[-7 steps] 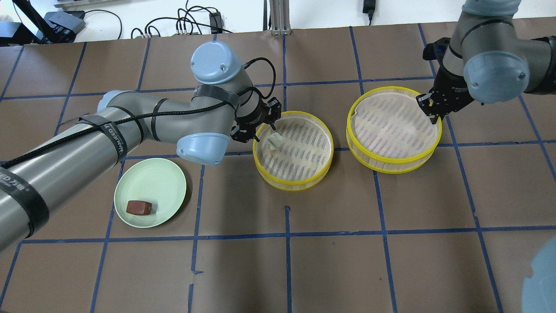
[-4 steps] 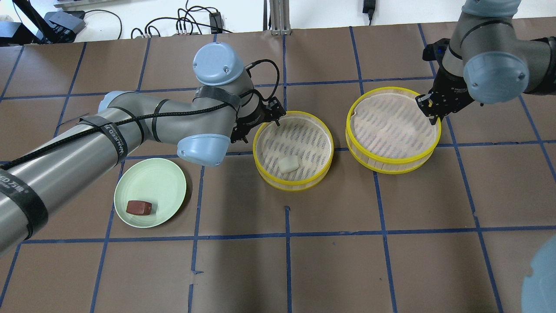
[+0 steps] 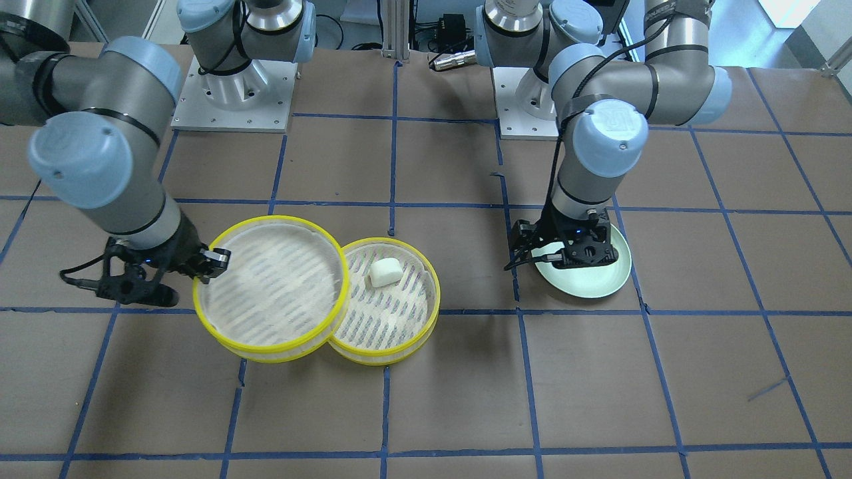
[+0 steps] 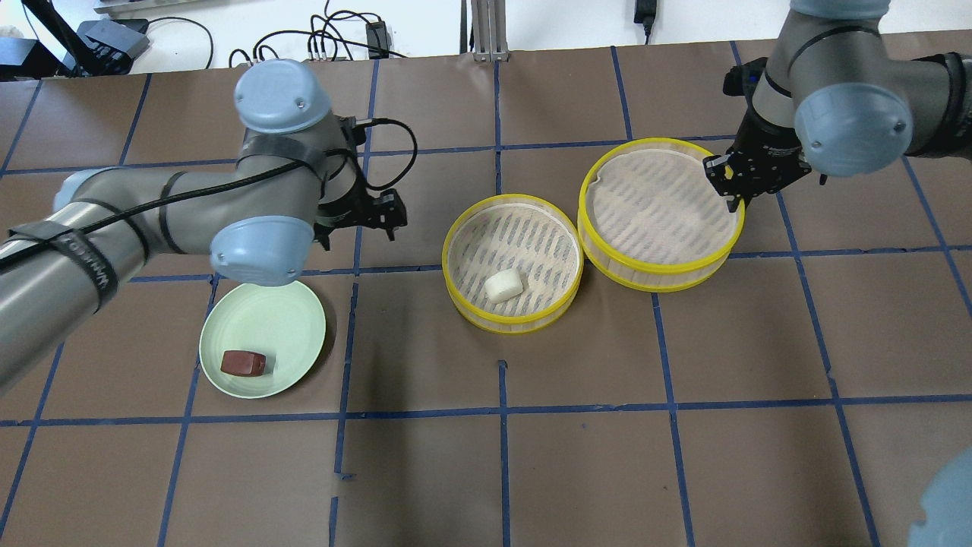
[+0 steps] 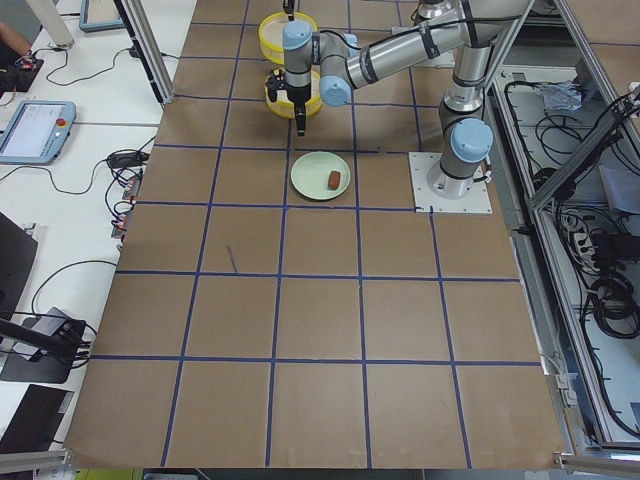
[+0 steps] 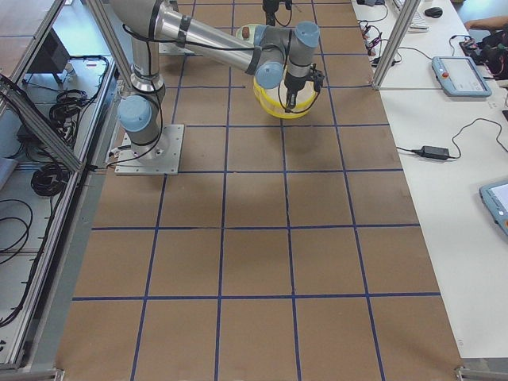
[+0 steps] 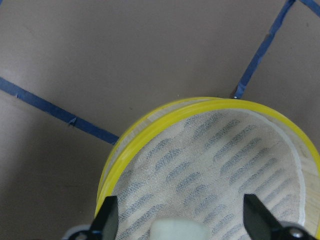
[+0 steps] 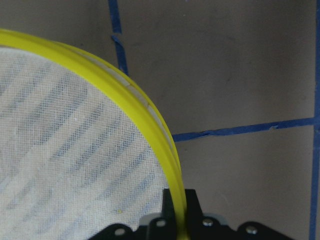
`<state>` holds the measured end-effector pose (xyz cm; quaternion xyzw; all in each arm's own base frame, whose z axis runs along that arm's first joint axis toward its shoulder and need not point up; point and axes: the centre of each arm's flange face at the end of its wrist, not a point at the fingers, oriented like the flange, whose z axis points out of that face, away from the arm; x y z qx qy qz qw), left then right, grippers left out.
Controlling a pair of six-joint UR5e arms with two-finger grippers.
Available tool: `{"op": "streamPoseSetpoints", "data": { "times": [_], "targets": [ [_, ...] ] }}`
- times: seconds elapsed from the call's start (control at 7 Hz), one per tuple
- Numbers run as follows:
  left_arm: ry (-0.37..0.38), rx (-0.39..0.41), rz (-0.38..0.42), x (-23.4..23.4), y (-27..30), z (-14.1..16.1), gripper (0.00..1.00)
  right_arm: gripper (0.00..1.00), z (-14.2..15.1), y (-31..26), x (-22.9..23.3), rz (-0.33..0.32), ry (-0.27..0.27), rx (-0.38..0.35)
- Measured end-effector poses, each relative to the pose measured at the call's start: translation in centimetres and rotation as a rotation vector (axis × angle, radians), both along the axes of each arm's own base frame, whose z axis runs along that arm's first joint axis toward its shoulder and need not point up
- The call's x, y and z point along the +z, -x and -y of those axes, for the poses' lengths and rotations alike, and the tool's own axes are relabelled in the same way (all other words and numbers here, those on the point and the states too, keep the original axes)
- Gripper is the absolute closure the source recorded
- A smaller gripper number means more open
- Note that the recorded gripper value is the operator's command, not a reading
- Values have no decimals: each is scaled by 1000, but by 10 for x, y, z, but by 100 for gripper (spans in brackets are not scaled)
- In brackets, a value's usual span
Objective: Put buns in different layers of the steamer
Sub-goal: 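Release bun and move left gripper to plate while right gripper restacks top tier, then grasp brown bun on green plate with left gripper and lift it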
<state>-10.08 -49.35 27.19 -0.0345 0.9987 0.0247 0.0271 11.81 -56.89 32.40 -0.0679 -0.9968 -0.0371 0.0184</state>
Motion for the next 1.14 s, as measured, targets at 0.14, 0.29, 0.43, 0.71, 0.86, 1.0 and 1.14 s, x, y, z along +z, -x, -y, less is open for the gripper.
{"op": "streamPoseSetpoints", "data": {
  "times": [0.14,0.29,0.43,0.71,0.86,1.0,1.14],
  "targets": [
    [-37,-25,-8,-10,-27,-13,7,92,-11,-48,-3,-7,1,-43],
    [-75,-57,-6,-23,-40,-24,7,93,-23,-91,-10,-16,-6,-73],
    [-126,-76,24,-40,-48,-36,7,93,-31,-120,-20,-24,-15,-87],
    [-205,-95,94,-65,-58,-48,7,93,-39,-142,-31,-30,-19,-93],
    [-219,-99,107,-71,-60,-49,10,93,-39,-144,-33,-31,-10,-88],
    [-230,-100,115,-76,-61,-49,10,93,-36,-144,-33,-30,7,-82],
    [-244,-102,120,-82,-62,-49,13,92,-35,-144,-34,-29,13,-75]
  ]
}}
